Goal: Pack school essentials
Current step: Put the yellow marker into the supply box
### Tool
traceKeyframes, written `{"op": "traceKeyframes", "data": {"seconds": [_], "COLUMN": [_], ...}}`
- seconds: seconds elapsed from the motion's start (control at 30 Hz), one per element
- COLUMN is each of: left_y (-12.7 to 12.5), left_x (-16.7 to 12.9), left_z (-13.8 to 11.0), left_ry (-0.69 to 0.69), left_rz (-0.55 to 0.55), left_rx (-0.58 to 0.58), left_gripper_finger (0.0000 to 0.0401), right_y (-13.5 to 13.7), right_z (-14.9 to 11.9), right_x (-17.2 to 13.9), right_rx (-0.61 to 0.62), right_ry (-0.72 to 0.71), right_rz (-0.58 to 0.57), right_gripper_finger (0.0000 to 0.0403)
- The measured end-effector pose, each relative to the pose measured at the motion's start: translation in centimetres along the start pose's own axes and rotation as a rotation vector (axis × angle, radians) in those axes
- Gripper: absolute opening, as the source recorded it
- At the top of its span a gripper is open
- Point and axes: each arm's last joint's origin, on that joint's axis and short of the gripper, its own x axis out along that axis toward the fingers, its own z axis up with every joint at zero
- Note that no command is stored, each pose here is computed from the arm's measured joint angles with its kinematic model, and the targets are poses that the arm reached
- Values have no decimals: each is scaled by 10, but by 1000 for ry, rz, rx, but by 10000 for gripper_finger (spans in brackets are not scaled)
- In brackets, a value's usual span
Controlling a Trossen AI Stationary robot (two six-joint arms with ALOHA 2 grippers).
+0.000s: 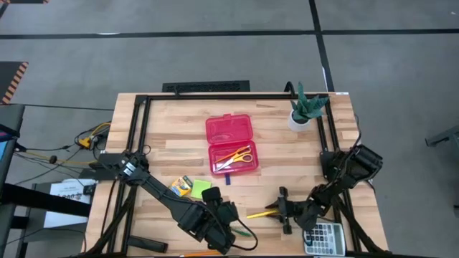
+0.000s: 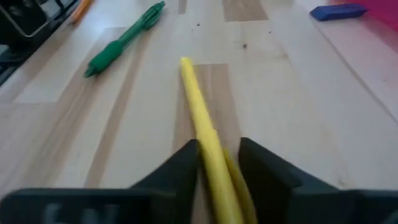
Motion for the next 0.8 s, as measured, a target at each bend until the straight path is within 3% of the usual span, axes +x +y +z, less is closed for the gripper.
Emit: {"op": "traceKeyframes", "data": {"seconds": [0.13, 0.27, 0.57, 0.8], "left_y": [0, 2, 11, 23], "left_x": [0, -1, -26, -44], "left_z": [0, -2, 13, 16], "left_ry": [0, 4, -120, -222], "left_rz": [4, 30, 87, 149], "left_rx": [1, -13, -66, -119], "left_gripper_finger": [216, 216, 216, 216], "right_y": [-2, -2, -5, -22], "right_z": [0, 0, 25, 72], "right_x": [0, 0, -12, -21], "right_rx": [-6, -5, 83, 103], "right_ry": [-6, -14, -10, -159], "right_rz": [-21, -22, 33, -15], "right_gripper_finger": [89, 55, 48, 50]}}
